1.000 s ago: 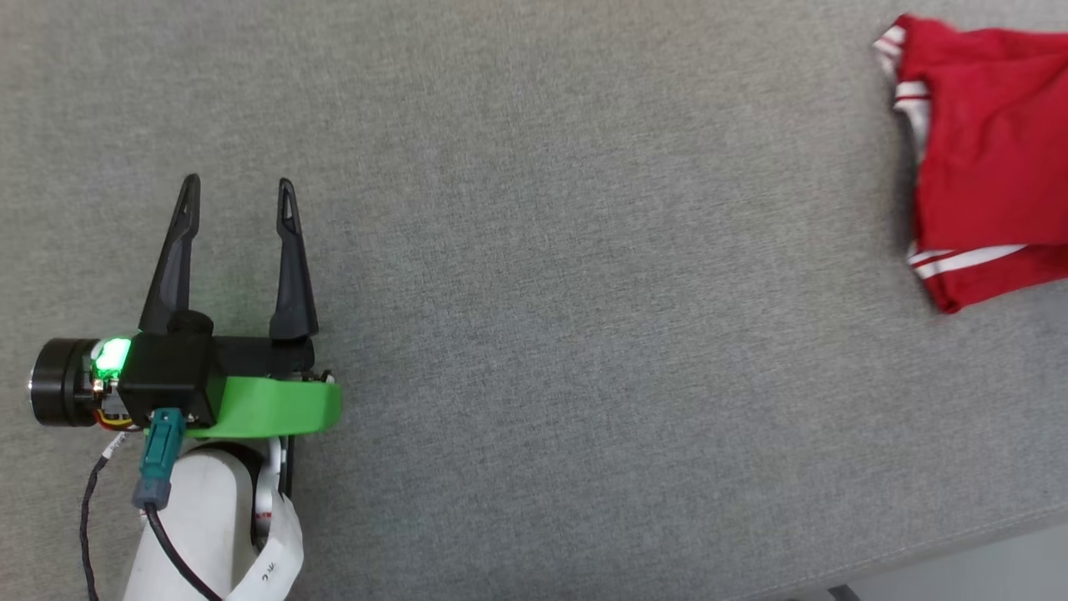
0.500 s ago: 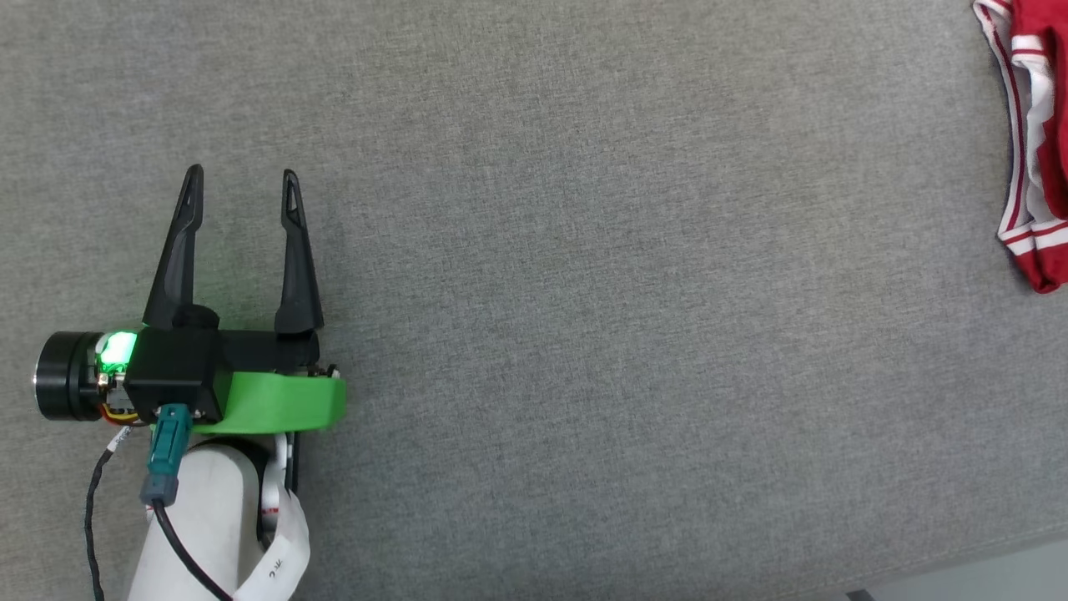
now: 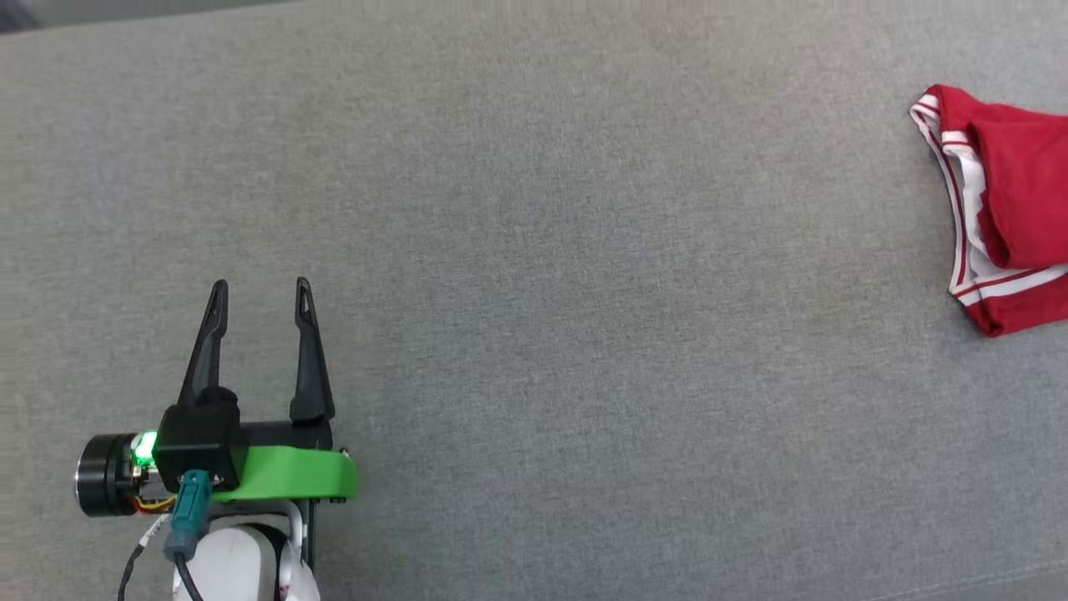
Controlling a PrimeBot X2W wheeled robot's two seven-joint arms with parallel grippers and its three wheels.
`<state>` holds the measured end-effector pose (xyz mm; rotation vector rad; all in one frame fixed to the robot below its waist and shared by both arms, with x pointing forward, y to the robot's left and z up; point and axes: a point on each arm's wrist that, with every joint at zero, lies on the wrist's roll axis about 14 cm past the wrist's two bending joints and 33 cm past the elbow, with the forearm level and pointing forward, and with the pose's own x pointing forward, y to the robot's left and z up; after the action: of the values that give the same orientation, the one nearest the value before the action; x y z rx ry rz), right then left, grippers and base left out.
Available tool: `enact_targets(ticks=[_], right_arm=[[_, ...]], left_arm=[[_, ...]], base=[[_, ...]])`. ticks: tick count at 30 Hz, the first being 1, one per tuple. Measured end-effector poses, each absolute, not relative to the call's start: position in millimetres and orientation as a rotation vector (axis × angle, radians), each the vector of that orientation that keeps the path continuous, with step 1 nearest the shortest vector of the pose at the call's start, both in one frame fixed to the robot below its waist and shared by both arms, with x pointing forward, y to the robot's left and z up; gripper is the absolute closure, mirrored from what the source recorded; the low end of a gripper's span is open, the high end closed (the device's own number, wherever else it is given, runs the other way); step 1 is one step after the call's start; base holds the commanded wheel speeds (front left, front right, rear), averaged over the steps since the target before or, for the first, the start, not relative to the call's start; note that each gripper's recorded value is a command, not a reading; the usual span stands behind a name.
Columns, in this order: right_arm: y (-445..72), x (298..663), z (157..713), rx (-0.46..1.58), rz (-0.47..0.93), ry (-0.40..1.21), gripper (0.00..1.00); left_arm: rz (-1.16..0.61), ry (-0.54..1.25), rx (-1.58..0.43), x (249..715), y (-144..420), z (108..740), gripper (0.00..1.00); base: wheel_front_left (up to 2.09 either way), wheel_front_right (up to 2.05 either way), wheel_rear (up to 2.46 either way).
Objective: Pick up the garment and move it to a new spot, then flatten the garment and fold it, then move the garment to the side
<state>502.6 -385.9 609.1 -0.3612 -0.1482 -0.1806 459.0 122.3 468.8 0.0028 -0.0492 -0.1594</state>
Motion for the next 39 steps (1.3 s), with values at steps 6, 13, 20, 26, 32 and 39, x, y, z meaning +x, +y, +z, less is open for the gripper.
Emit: enact_targets(ticks=[6, 13, 20, 26, 32, 39], right_arm=[[-307, 489, 636, -0.287, -0.041, -0.335, 0.00], [-218, 468, 635, -0.110, 0.112, -0.431, 0.00], [-175, 442, 598, 0.036, 0.174, -0.348, 0.00], [-168, 416, 559, 0.095, 0.156, -0.240, 0.00], [-173, 392, 533, 0.113, 0.123, -0.164, 0.00], [-177, 372, 521, 0.116, 0.100, -0.128, 0.00]], left_arm=[[-0.111, -0.093, 0.012, 438, 138, 494, 0.00], [-0.035, -0.117, 0.031, 416, 164, 510, 0.00], [0.025, -0.126, 0.035, 394, 184, 519, 0.00], [0.052, -0.133, 0.031, 380, 193, 523, 0.00], [0.038, -0.130, 0.015, 372, 191, 523, 0.00], [0.019, -0.133, 0.007, 368, 186, 524, 0.00]], base=[[0.00, 0.00, 0.00], [0.00, 0.00, 0.00], [0.00, 0.00, 0.00], [0.00, 0.00, 0.00], [0.00, 0.00, 0.00], [0.00, 0.00, 0.00]])
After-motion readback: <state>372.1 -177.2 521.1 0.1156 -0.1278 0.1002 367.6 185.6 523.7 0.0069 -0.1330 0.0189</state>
